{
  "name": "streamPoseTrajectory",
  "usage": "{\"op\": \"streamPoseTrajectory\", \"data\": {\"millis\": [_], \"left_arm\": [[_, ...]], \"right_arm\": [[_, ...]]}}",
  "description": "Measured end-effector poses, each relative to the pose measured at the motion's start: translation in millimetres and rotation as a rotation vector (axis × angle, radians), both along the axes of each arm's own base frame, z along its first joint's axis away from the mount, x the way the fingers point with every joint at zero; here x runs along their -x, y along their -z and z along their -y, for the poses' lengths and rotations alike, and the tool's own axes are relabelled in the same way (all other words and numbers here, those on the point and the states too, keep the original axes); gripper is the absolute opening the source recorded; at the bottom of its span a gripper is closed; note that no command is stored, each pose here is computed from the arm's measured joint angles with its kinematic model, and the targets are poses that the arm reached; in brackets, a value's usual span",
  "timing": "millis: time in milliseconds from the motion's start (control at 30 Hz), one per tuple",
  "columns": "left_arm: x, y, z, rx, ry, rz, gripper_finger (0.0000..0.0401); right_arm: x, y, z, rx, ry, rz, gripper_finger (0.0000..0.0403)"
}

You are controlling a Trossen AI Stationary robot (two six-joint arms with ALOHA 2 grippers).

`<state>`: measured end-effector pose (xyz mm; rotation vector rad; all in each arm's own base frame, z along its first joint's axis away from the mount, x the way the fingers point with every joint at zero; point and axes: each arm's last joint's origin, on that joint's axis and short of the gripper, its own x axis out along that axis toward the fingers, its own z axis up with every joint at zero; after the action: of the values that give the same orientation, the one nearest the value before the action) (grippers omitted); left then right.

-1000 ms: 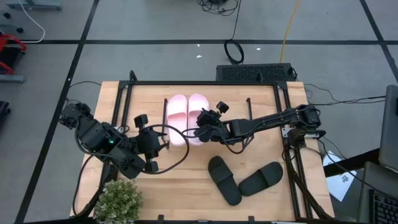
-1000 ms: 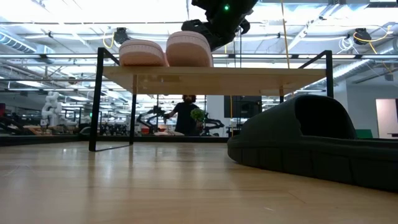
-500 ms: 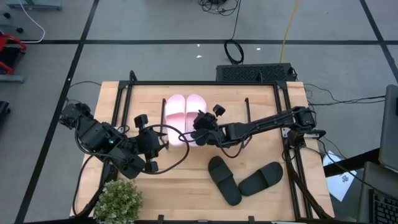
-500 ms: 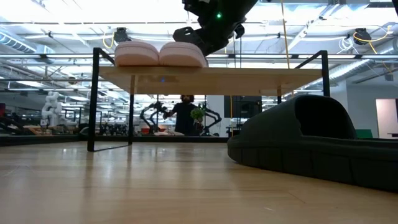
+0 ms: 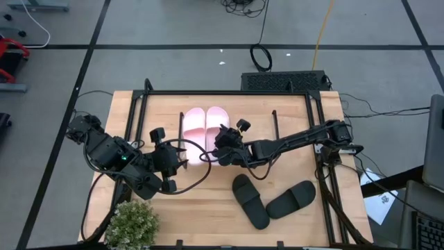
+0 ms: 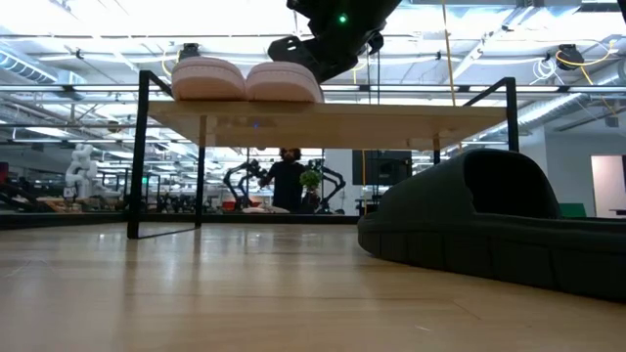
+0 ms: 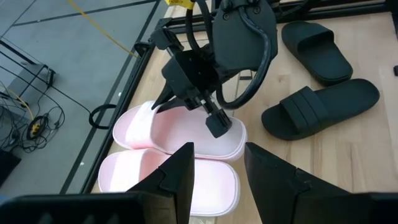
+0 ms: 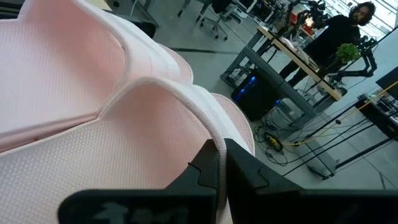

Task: Pick and place slides into the shelf
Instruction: Put the pink slipper on the shelf

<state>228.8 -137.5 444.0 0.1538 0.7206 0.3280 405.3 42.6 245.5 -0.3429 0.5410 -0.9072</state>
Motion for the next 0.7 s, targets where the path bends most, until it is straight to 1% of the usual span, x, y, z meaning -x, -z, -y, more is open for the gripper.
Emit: {"op": "streamPoseTrajectory", "data": {"millis": [133,333,700], "left_arm": [[0.0,0.0,0.0,0.0,0.0,0.0,0.0141],[0.0,0.0,0.0,0.0,0.0,0.0,0.0141],[0.0,0.0,0.0,-0.001,0.0,0.0,0.0141]], "right_arm": [[-0.4,-0.3,1.1,-0.002,0.003,0.005,0.0],[-2.3,-0.3,3.9,-0.038,-0.027,0.015,0.0],[-2.5,0.2,3.6,-0.049,-0.043,0.01,0.0024]]}}
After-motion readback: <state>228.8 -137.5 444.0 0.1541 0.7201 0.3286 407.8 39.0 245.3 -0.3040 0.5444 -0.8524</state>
